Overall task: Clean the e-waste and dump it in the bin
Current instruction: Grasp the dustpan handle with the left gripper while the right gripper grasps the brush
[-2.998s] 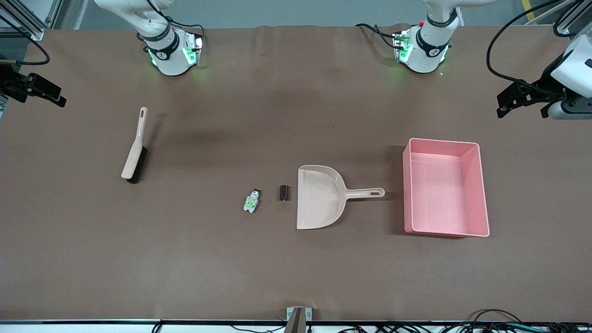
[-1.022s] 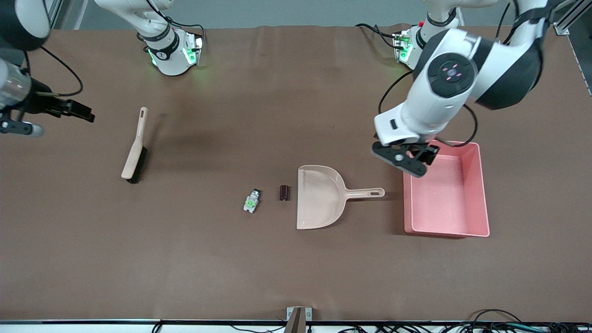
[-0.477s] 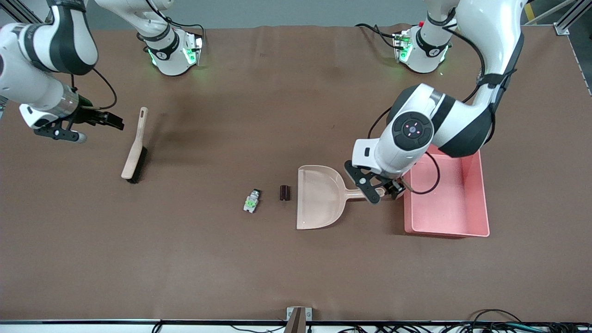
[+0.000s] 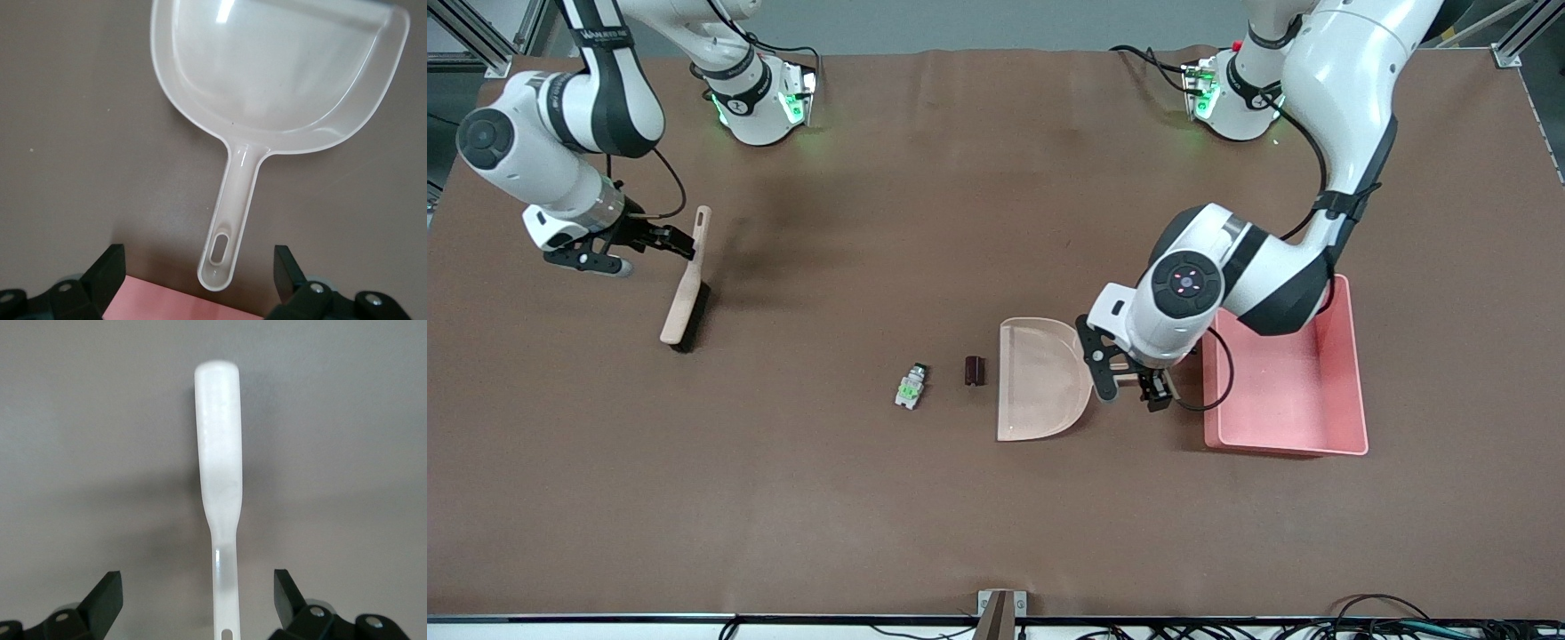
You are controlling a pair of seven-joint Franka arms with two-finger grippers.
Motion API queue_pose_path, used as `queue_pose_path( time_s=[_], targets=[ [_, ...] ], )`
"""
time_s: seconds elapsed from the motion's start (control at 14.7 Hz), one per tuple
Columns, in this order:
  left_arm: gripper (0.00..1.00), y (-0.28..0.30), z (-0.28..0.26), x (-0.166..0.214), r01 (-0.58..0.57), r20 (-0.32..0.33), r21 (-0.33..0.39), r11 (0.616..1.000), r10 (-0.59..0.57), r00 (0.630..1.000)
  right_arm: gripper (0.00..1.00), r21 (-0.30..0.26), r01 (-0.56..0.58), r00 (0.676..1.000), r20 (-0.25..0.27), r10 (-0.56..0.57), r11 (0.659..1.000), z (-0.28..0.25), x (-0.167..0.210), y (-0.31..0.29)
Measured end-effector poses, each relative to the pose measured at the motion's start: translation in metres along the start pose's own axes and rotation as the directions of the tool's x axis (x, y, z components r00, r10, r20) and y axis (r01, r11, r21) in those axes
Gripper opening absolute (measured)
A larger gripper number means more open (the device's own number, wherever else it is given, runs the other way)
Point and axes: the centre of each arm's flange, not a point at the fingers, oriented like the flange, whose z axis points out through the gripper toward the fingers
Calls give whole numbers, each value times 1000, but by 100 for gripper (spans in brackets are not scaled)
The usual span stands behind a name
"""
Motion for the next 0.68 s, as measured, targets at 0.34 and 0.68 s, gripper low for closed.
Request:
queue_pose_path(
  time_s=[0.34,0.68],
  targets=[
    [93,17,24,23,-135,31,15,991,135,990,100,0,0,1000,-21,0,1000,34,-16,1],
    [89,20,47,26,-200,40,-15,980,200,979,100,-3,-1,997,-77,1,1000,58,-9,2]
  ],
)
